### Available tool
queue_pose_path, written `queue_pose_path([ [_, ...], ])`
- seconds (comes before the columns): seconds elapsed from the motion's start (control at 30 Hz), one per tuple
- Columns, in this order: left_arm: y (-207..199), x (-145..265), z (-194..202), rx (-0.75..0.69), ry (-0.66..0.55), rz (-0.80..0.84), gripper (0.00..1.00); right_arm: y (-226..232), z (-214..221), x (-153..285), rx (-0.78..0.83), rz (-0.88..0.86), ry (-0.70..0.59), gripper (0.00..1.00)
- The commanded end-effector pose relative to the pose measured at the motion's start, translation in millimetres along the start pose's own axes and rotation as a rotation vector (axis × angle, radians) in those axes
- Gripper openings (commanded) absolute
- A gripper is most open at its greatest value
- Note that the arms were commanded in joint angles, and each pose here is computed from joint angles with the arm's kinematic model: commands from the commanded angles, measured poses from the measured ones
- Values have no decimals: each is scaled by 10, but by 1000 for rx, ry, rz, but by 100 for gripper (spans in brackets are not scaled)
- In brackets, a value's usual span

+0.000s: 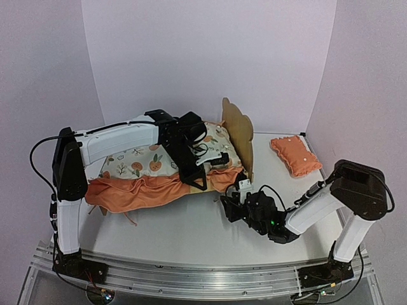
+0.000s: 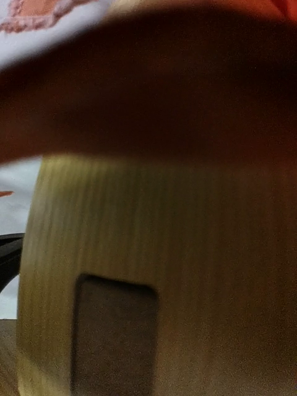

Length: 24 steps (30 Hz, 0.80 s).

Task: Set up the pet bed

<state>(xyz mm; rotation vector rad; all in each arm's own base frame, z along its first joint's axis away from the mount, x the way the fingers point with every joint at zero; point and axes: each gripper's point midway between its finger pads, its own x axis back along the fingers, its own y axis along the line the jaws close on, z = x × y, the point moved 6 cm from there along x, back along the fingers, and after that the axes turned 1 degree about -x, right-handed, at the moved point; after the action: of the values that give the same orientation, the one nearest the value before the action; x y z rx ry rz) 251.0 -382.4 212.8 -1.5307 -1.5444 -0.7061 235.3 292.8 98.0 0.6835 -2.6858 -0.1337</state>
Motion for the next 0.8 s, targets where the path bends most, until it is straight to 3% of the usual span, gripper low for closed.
queue_pose_path([
  [0.0,-140,673,-576,-148,-269,-69,0,32,-191,-153,-25,42,-133,47],
  [0.13,-166,690,-609,-114,-292,-43,0,50,-201,-225,-111,32,-203,47],
  [0.33,-219,733,-682,-58,-331,15,0,-12,-360,-255,-175,127,-320,30],
  [0.43,-210,739,-693,-57,-336,11,0,2,-376,-283,-157,137,-326,15],
  [0.5,-198,764,-704,-58,-340,1,0,-27,-333,-275,-168,143,-318,0],
  [0.77,169,761,-550,-11,-324,-91,0,-92,-159,-36,-156,58,-209,0],
])
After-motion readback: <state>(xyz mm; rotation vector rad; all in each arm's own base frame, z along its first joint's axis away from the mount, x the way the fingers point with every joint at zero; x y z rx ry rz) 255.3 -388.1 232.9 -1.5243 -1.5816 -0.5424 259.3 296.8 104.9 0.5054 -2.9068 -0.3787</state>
